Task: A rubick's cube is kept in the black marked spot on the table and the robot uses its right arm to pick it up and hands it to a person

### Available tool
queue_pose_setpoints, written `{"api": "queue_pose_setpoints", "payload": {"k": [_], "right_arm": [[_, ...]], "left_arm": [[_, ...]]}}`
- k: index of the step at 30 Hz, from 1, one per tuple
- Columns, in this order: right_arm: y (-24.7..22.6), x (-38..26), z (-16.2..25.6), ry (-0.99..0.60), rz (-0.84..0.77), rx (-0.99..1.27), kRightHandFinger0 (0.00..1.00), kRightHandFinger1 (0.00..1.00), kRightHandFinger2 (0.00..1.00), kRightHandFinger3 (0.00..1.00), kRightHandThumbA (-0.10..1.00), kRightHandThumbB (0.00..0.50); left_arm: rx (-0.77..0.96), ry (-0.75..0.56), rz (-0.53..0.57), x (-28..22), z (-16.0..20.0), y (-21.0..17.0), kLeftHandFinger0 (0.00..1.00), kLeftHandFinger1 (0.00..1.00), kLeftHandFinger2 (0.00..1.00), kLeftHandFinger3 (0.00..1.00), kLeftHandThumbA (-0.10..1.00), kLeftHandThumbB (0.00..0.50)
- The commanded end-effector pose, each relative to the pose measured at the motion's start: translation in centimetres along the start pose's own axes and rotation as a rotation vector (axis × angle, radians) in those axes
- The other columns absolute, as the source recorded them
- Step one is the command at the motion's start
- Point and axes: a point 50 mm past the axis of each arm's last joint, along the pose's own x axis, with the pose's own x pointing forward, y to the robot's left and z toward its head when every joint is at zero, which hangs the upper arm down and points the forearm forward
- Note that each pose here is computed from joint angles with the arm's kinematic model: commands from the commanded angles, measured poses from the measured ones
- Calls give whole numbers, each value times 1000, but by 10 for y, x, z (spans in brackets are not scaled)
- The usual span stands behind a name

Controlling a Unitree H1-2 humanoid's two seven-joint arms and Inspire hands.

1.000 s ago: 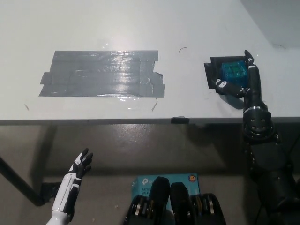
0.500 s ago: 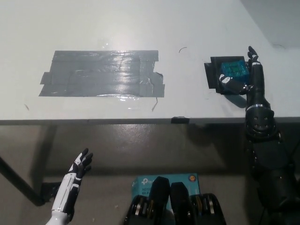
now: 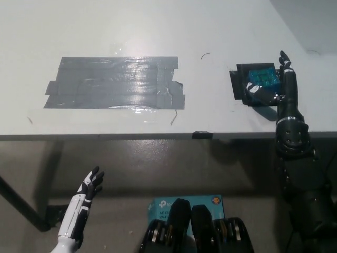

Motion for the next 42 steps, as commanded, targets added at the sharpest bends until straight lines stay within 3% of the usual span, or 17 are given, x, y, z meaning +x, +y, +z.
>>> {"api": "queue_pose_setpoints", "payload": {"k": [1, 9, 19, 24, 25, 27, 28, 29, 30, 31, 32, 33, 34, 37, 39, 40, 42], "right_arm": [[4, 7, 20, -61, 3, 27, 1000, 1000, 1000, 1000, 892, 434], [12, 8, 6, 24, 34, -18, 1000, 1000, 1000, 1000, 925, 482], [9, 16, -2, 156, 47, -9, 1000, 1000, 1000, 1000, 892, 396], [5, 21, -5, 214, 39, 39, 1000, 1000, 1000, 1000, 890, 416], [5, 21, -6, 233, -2, 119, 1000, 1000, 1000, 1000, 725, 433], [4, 22, -6, 235, -74, 144, 1000, 1000, 1000, 1000, 480, 343], [3, 23, -6, 239, -77, 142, 1000, 1000, 1000, 1000, 480, 343], [2, 24, -7, 267, -72, 110, 1000, 1000, 1000, 976, 297, 297], [0, 25, -8, 287, -93, 94, 535, 501, 575, 517, -10, 292], [0, 25, -8, 291, -100, 93, 266, 344, 456, 368, -75, 289], [-1, 25, -9, 297, -104, 91, 53, 85, 243, 210, -95, 307], [-1, 25, -11, 308, -100, 86, 11, 35, 235, 174, -99, 304], [-1, 24, -12, 313, -93, 75, 1, 107, 326, 183, -100, 301], [-2, 23, -16, 301, -55, 20, 0, 143, 463, 262, -100, 278], [-2, 23, -18, 304, -46, 0, 0, 297, 660, 501, -100, 270], [-1, 23, -16, 304, -41, -2, 0, 366, 748, 695, -100, 267], [-1, 24, -16, 297, -27, -11, 9, 465, 810, 775, -100, 257]], "left_arm": [[25, -53, -12, 8, 11, 6, 1000, 1000, 1000, 1000, 1000, 296], [21, -48, -13, 9, 12, 7, 1000, 1000, 1000, 1000, 1000, 307], [32, -56, -15, 11, 14, 7, 1000, 1000, 1000, 1000, 1000, 312], [30, -59, -15, 13, 16, 8, 1000, 1000, 1000, 1000, 1000, 313], [31, -60, -15, 13, 16, 8, 1000, 1000, 1000, 1000, 1000, 311], [26, -63, -13, 14, 16, 8, 1000, 1000, 1000, 1000, 1000, 305], [27, -64, -13, 14, 16, 8, 1000, 1000, 1000, 1000, 1000, 305], [29, -66, -13, 14, 16, 8, 1000, 1000, 1000, 1000, 1000, 304], [25, -65, -14, 14, 16, 8, 1000, 1000, 1000, 1000, 1000, 304], [24, -65, -14, 14, 16, 8, 1000, 1000, 1000, 1000, 1000, 304], [23, -63, -14, 13, 16, 8, 1000, 1000, 1000, 1000, 1000, 304], [23, -65, -14, 14, 16, 8, 1000, 1000, 1000, 1000, 1000, 302], [24, -66, -14, 14, 16, 8, 1000, 1000, 1000, 1000, 1000, 301], [28, -62, -12, 13, 17, 8, 1000, 1000, 1000, 1000, 1000, 308], [30, -62, -12, 13, 17, 8, 1000, 1000, 1000, 1000, 1000, 308], [30, -64, -12, 15, 18, 10, 1000, 1000, 1000, 1000, 1000, 305], [31, -69, -13, 17, 19, 11, 1000, 1000, 1000, 1000, 1000, 296]]}}
